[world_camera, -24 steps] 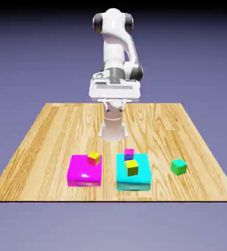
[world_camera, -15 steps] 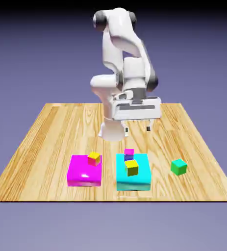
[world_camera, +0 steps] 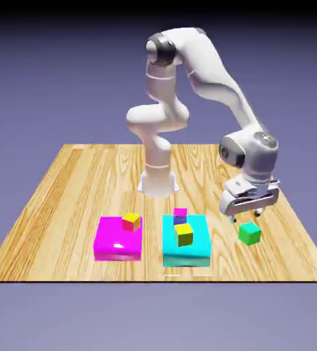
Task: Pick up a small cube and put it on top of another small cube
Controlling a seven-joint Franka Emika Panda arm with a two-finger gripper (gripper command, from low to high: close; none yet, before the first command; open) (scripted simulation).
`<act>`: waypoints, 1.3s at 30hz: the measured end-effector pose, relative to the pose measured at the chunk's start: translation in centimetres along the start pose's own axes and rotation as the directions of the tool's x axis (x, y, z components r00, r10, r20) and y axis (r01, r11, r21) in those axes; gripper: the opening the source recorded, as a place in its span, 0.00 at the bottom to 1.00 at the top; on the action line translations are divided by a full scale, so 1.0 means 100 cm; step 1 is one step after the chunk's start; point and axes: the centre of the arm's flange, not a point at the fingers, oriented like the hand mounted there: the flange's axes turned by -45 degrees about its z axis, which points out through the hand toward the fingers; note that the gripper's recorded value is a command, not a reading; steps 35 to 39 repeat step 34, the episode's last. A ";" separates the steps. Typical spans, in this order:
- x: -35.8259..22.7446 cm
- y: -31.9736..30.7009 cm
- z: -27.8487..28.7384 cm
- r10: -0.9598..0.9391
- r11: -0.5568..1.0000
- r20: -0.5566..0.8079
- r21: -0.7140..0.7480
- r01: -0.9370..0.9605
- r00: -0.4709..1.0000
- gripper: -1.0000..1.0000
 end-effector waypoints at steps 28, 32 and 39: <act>-0.024 0.265 -0.052 0.368 0.921 0.087 0.101 -0.376 0.926 1.00; -0.024 0.269 -0.086 0.368 0.921 0.087 0.098 -0.376 0.926 1.00; -0.027 0.272 -0.121 0.368 0.922 0.087 0.098 -0.376 0.926 1.00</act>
